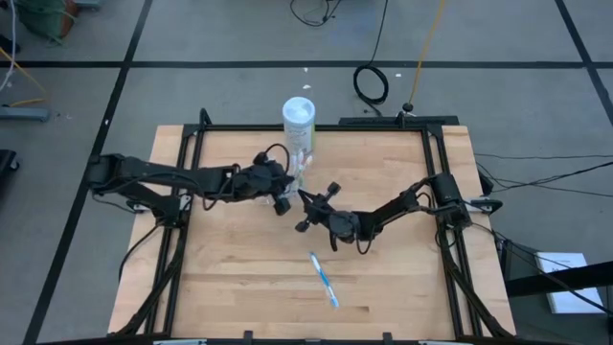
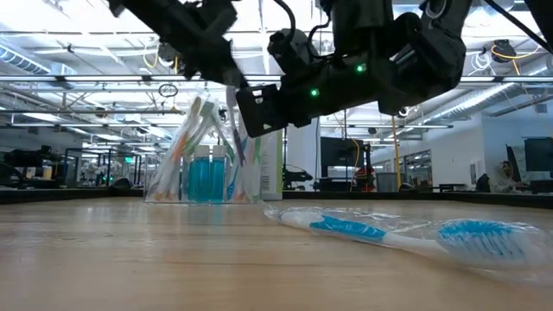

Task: Pick & Place toothbrushing station
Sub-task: Put the blue toothbrush into the transparent organizer

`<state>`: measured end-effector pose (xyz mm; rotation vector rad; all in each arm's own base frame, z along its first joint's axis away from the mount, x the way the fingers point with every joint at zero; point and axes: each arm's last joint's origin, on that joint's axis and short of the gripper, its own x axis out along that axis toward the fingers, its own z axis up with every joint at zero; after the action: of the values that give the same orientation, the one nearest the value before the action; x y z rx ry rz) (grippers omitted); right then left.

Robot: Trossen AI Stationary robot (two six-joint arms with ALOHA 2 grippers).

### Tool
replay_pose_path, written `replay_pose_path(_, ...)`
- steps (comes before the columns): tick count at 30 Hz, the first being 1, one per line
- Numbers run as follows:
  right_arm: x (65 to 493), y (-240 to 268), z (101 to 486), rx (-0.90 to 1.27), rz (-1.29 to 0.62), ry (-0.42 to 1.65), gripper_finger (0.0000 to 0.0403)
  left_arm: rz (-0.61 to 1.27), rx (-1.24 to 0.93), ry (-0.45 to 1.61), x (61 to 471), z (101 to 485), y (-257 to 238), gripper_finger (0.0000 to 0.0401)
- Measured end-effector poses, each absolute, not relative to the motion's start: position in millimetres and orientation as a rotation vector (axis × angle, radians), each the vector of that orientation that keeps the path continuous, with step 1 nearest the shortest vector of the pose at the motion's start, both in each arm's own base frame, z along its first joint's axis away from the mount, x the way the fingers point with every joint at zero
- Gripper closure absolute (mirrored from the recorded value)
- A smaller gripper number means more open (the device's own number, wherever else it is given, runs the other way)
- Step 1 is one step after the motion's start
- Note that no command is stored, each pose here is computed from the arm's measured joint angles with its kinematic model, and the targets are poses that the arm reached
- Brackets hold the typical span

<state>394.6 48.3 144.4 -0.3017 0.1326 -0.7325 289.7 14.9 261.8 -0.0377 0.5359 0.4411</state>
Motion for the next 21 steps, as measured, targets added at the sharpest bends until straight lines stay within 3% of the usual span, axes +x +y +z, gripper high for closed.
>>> replay_pose_path(6,393,59,144,-0.353,-0.701,0.152,0.0403,0.387,-0.003,0.576,270,272,-1,0.0398)
replay_pose_path(12,386,84,154,-0.438,-0.628,0.176,0.0403,0.276,0.070,0.490,255,296,-22,0.0395)
replay_pose_path(21,348,96,204,-0.309,-0.464,0.378,0.0403,-0.223,0.163,0.515,262,284,-60,0.0368)
